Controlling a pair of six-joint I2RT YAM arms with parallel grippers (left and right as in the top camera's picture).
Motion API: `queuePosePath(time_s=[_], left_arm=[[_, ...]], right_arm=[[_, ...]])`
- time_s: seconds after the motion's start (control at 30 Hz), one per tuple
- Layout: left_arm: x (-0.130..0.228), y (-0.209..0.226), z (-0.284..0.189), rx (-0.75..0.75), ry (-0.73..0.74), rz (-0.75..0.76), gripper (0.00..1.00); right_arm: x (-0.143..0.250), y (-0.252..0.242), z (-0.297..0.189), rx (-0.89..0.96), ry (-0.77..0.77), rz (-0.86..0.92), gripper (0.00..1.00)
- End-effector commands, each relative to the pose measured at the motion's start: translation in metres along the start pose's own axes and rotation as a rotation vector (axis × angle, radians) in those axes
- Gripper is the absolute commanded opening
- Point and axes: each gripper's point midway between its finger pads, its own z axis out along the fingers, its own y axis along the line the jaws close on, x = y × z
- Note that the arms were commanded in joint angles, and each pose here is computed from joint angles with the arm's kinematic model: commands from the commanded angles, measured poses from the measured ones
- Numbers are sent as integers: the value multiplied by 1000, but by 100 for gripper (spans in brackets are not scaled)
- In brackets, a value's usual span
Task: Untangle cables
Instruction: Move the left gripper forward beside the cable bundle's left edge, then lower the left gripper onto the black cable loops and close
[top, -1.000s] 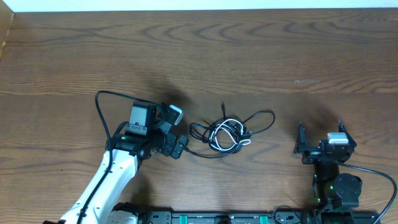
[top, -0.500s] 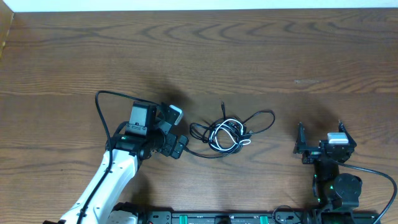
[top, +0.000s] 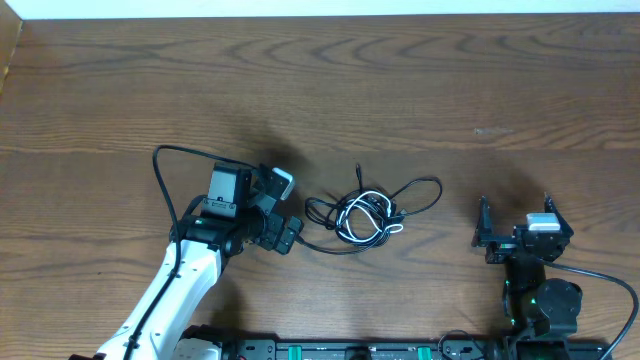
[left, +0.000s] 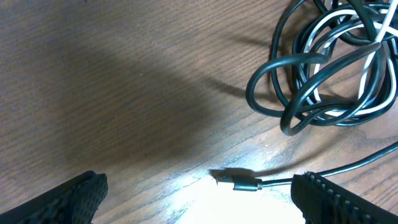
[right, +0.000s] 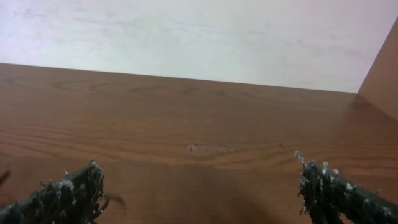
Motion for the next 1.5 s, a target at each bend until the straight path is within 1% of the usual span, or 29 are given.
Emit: queuePosePath(time_s=[0.0, 0.23, 0.8, 0.9, 1.03, 1.1, 1.37, 1.47], left_arm=[[-13, 1, -4, 2, -32, 26, 99], [-14, 1, -4, 1, -38, 28, 99], [-34, 5, -6, -14, -116, 53, 99], [-35, 0, -6, 13, -123, 55, 99], [-39, -24, -9, 154, -154, 62, 99], [-41, -39, -12, 239, -166, 34, 100], [-39, -49, -10, 260, -148, 31, 99], [-37, -48, -8, 241, -136, 38, 99]], right_arm=[[0, -1, 0, 4, -1, 13, 99], [0, -1, 0, 4, -1, 13, 99], [0, -1, 0, 3, -1, 13, 99], [0, -1, 0, 4, -1, 13, 99], [0, -1, 0, 3, -1, 13, 99], [0, -1, 0, 4, -1, 13, 99], [0, -1, 0, 4, -1, 13, 99], [0, -1, 0, 3, -1, 13, 99]])
